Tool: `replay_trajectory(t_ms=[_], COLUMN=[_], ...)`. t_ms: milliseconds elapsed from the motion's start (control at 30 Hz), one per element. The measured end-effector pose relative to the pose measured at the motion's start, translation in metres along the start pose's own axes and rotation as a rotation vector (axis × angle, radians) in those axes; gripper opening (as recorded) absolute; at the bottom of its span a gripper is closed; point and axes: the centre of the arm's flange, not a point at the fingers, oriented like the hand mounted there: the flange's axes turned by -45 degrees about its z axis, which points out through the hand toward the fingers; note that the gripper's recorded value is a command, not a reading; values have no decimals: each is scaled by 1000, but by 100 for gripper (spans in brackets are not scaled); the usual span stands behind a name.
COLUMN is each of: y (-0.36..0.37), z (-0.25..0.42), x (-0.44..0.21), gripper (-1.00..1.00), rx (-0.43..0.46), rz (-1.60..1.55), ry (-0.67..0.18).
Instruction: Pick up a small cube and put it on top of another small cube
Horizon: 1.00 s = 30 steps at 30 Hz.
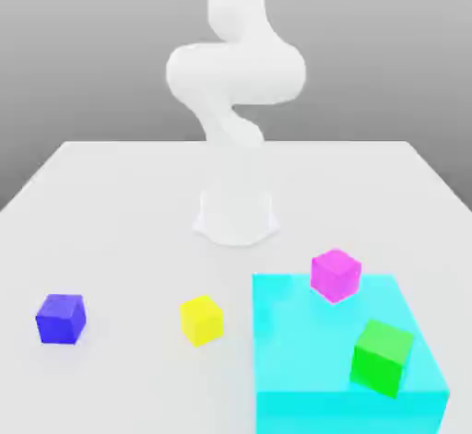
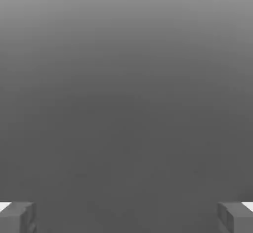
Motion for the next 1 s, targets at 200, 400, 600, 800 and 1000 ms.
replay_trajectory(t_ms=[200, 400, 600, 800, 1000], y=[79, 149, 215, 248, 251], z=[130, 227, 284, 308, 343], x=[-46, -132, -250, -355, -390], gripper=[0, 0, 0, 0, 0], rx=[11, 8, -16, -35, -37], rz=[5, 19, 48, 43, 39], ry=[-189, -370, -554, -709, -719])
